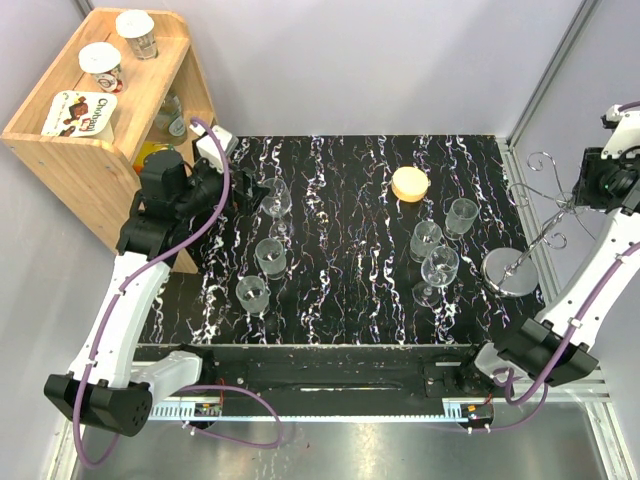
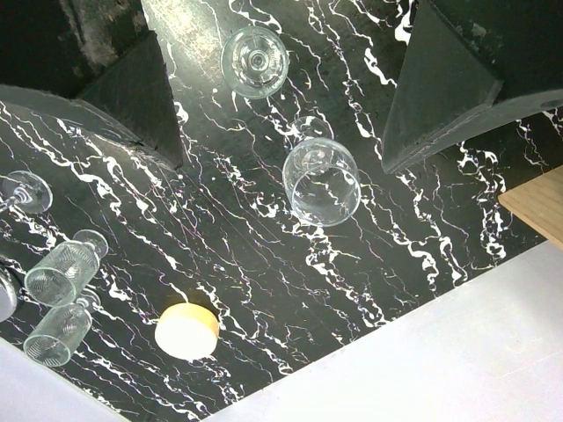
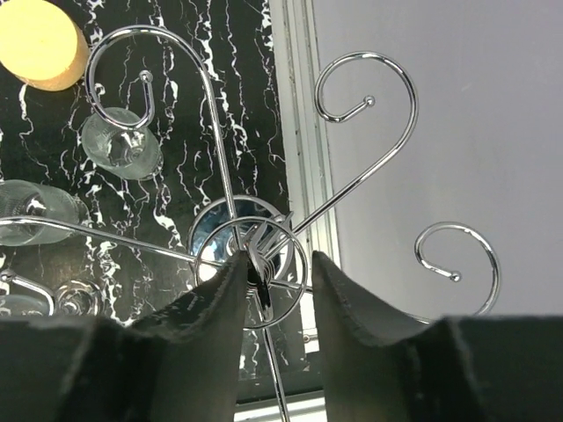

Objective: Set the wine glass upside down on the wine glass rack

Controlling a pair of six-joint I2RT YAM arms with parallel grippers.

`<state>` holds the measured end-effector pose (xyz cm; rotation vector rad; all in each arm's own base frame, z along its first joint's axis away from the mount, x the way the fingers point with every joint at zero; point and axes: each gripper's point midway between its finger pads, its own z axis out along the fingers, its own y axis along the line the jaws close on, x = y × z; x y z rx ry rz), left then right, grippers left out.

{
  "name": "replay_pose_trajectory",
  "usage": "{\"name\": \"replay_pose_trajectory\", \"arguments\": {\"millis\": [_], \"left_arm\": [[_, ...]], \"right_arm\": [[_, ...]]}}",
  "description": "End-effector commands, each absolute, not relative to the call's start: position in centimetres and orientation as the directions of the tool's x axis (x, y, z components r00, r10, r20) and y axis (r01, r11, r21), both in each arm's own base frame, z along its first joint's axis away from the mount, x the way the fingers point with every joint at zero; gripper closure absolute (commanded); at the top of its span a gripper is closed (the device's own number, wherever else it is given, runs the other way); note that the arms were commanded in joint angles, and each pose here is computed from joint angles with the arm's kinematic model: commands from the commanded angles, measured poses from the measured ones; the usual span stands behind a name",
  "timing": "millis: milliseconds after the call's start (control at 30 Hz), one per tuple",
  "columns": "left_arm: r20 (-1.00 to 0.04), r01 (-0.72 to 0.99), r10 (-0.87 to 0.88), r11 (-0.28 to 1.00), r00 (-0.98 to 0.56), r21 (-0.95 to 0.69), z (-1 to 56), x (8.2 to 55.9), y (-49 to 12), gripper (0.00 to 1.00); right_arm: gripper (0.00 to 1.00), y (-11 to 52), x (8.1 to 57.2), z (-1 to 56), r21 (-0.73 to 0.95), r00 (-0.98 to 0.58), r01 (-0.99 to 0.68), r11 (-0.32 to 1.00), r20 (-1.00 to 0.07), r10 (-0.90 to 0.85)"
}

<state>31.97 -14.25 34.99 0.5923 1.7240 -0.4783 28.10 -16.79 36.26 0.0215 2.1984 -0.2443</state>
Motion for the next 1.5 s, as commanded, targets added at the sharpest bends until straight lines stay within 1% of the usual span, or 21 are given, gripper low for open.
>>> {"name": "replay_pose_trajectory", "arguments": {"millis": [0, 167, 400, 700, 933, 1100, 1200, 1467], "left_arm": [[-0.984, 0.637, 0.12, 0.771, -0.134, 0.007, 36.7, 32.0, -14.9, 0.01], [-0.983, 0.635, 0.124, 0.772, -0.133, 0.011, 36.6, 32.0, -15.0, 0.01], [-0.983, 0.629, 0.131, 0.777, -0.13, 0.02, 36.2, 32.0, -14.9, 0.01], [-0.982, 0.614, 0.142, 0.788, -0.128, 0.033, 35.9, 32.0, -14.4, 0.01], [-0.983, 0.605, 0.14, 0.795, -0.123, 0.037, 36.2, 32.1, -14.3, 0.01], [-0.982, 0.606, 0.134, 0.795, -0.13, 0.028, 36.1, 32.2, -14.4, 0.01], [-0.982, 0.609, 0.131, 0.793, -0.136, 0.022, 36.0, 32.2, -14.5, 0.01], [-0.984, 0.604, 0.133, 0.796, -0.122, 0.032, 36.1, 32.0, -14.3, 0.01]], "right_arm": [[0.57, -17.7, 29.5, 37.0, -0.19, -0.561, 0.105, 0.976, -0.822, -0.1], [0.54, -17.6, 29.7, 35.4, -0.162, -0.585, 0.088, 0.983, -0.807, -0.08], [0.5, -16.4, 29.3, 34.3, -0.13, -0.579, 0.059, 0.99, -0.812, -0.072], [0.39, -14.5, 27.4, 37.7, -0.164, -0.508, 0.072, 0.984, -0.855, -0.105], [0.36, -13.5, 24.8, 37.3, -0.221, -0.539, 0.067, 0.973, -0.829, -0.151], [0.36, -13.9, 22.7, 36.2, -0.29, -0.578, 0.108, 0.951, -0.797, -0.178], [0.38, -14.6, 22.0, 35.7, -0.32, -0.6, 0.149, 0.936, -0.782, -0.171], [0.43, -15.8, 22.5, 35.9, -0.335, -0.6, 0.183, 0.924, -0.783, -0.164]]}}
